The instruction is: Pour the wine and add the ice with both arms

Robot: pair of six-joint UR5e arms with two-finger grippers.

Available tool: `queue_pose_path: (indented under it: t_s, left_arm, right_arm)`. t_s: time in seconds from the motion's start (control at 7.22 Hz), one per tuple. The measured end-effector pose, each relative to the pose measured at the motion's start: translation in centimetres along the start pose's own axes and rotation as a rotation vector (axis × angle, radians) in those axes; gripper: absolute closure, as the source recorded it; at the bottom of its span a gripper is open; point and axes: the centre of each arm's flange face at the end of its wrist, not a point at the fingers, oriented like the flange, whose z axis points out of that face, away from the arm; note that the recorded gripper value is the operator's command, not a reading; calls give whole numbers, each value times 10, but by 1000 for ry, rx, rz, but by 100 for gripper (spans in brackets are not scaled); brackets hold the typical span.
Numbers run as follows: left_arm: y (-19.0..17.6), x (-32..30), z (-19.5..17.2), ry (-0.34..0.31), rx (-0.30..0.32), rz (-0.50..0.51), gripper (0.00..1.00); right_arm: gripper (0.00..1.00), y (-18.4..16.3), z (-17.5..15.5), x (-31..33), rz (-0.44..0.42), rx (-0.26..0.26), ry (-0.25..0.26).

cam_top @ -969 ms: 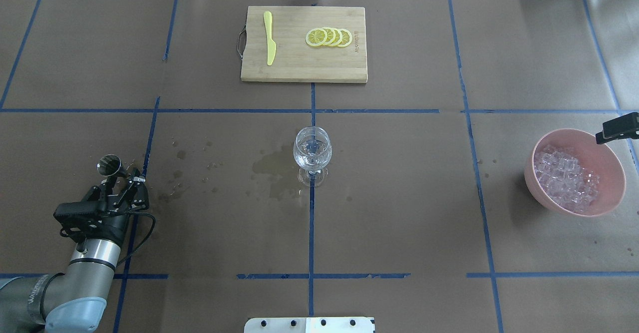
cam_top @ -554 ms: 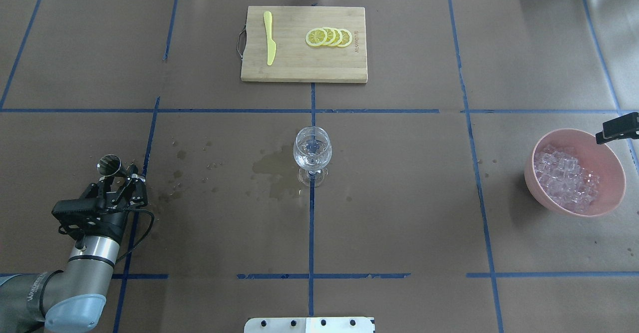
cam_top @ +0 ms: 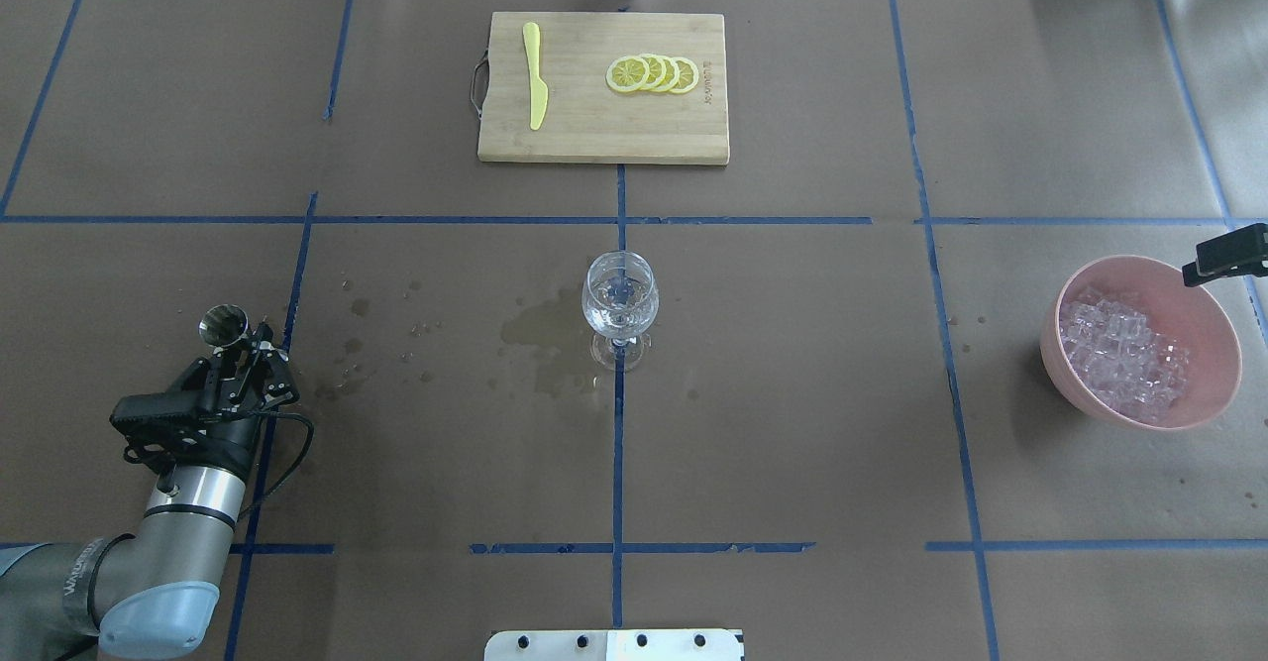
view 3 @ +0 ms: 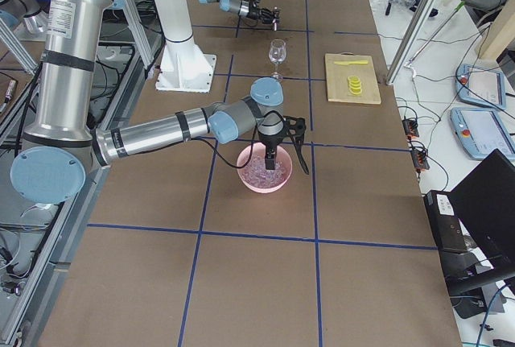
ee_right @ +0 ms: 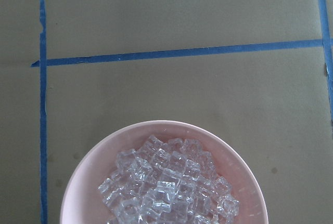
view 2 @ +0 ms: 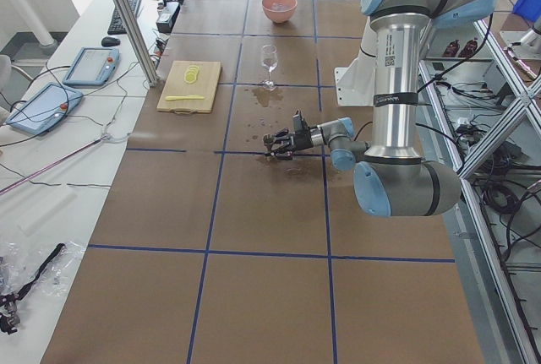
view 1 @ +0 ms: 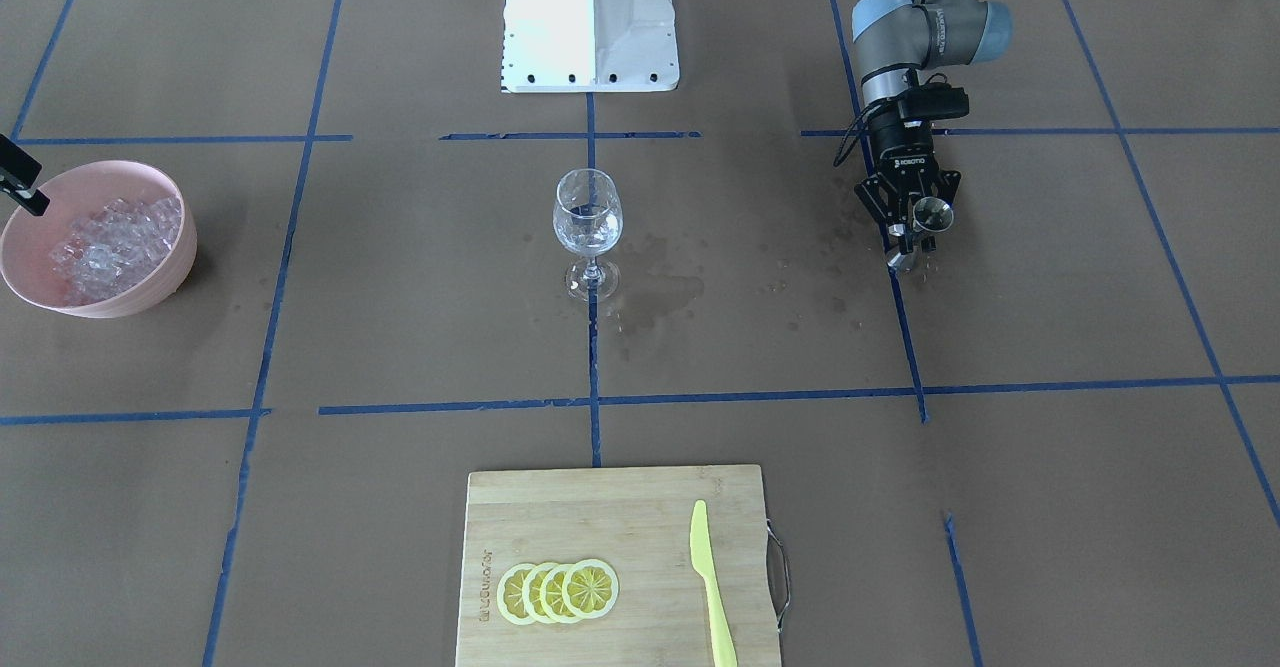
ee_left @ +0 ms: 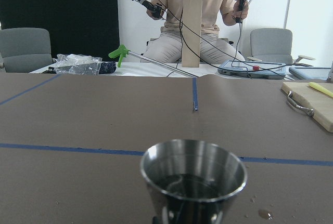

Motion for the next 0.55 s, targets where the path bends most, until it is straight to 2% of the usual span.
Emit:
queue_pose_path:
  t_s: [0.55]
  left_arm:
    - [-33, 19, -6, 19, 13, -61, 100]
  right_arm:
    - [0, 0, 0, -1, 0, 0, -2]
